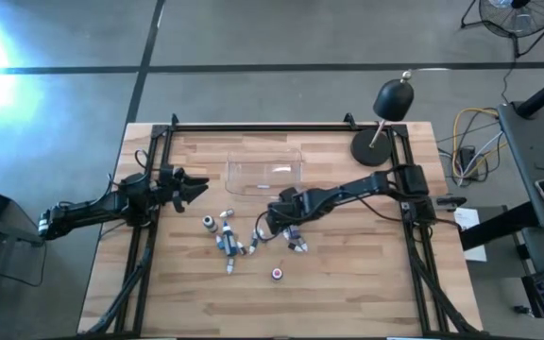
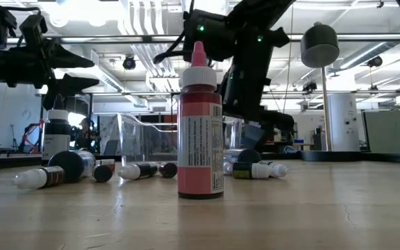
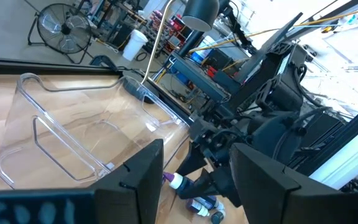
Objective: Pick & Place food coloring
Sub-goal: Put the large violet food coloring bottle into the transparent bin
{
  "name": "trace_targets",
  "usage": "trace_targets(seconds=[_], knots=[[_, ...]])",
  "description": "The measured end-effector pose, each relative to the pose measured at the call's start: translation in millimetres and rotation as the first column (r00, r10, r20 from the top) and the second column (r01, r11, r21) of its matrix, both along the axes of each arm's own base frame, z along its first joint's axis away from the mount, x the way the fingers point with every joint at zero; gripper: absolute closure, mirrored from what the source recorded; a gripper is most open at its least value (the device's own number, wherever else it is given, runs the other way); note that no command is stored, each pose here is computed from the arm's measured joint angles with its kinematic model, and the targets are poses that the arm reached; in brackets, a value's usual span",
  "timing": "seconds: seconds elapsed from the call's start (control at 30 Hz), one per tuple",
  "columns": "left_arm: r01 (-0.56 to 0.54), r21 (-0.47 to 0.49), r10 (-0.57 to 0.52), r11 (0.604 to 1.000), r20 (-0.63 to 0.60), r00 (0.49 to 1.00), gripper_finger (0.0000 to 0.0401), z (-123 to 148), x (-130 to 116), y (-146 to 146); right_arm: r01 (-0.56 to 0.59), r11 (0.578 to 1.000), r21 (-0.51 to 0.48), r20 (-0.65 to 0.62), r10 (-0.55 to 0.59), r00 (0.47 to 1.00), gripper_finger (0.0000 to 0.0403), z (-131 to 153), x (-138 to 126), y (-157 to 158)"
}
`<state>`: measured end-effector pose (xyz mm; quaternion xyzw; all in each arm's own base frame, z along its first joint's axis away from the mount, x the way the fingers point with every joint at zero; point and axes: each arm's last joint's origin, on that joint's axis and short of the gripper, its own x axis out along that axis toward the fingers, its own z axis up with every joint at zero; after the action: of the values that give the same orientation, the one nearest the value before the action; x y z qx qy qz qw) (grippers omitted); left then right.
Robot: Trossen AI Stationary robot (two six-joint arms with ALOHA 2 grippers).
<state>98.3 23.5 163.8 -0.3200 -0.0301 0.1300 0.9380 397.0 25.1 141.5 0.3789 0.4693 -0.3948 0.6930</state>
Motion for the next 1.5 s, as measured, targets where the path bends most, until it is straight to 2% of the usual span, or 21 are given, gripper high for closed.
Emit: trace_targets(seconds=[0.5,0.7,0.87,0.93,1.03,1.1,1.17,1.23,1.37,1.5], knots=[[0.001,0.0,-0.001,1.0,-0.001,1.0,0.024,0.0,0.0,0.0,-0.006,0.999,-0.032,-0.009,0.006,1.0,0.026,7.4,-4.7,0.5],[0.001,0.0,-0.001,1.0,-0.001,1.0,0.024,-0.2,0.0,0.0,-0.046,0.996,-0.078,0.028,0.049,0.998,0.0265,22.5,-7.5,10.6],[0.001,0.0,-0.001,1.0,-0.002,1.0,0.024,-0.2,0.0,0.0,-0.124,0.987,-0.101,0.122,0.136,0.983,0.0264,63.4,-18.3,22.4],[0.0,0.0,0.0,1.0,-0.002,1.0,0.024,-0.2,0.0,0.0,-0.141,0.978,-0.153,0.192,0.169,0.967,0.0264,90.3,-27.2,28.0],[0.001,0.0,-0.001,1.0,-0.001,1.0,0.024,-0.1,0.0,0.0,-0.092,0.947,-0.309,0.275,0.182,0.944,0.0264,126.8,-42.3,28.0],[0.001,0.0,-0.001,1.0,-0.001,1.0,0.024,-0.1,0.0,0.0,-0.009,0.897,-0.441,0.312,0.162,0.936,0.0264,145.6,-51.0,21.6],[0.0,0.0,0.0,1.0,-0.001,1.0,0.024,-0.1,0.0,0.0,0.068,0.819,-0.569,0.326,0.149,0.934,0.0264,159.3,-56.4,13.6],[0.0,0.0,0.0,1.0,-0.001,1.0,0.024,-0.1,0.0,0.0,0.083,0.774,-0.628,0.325,0.164,0.931,0.0264,169.5,-57.8,4.9],[0.0,0.0,0.0,1.0,-0.001,1.0,0.024,-0.2,0.0,0.0,0.01,0.79,-0.613,0.309,0.229,0.923,0.0264,172.5,-53.1,-7.8],[0.0,0.0,0.0,1.0,-0.001,1.0,0.024,0.0,0.0,0.0,-0.005,0.798,-0.603,0.283,0.219,0.934,0.0264,168.0,-55.3,-7.8]])
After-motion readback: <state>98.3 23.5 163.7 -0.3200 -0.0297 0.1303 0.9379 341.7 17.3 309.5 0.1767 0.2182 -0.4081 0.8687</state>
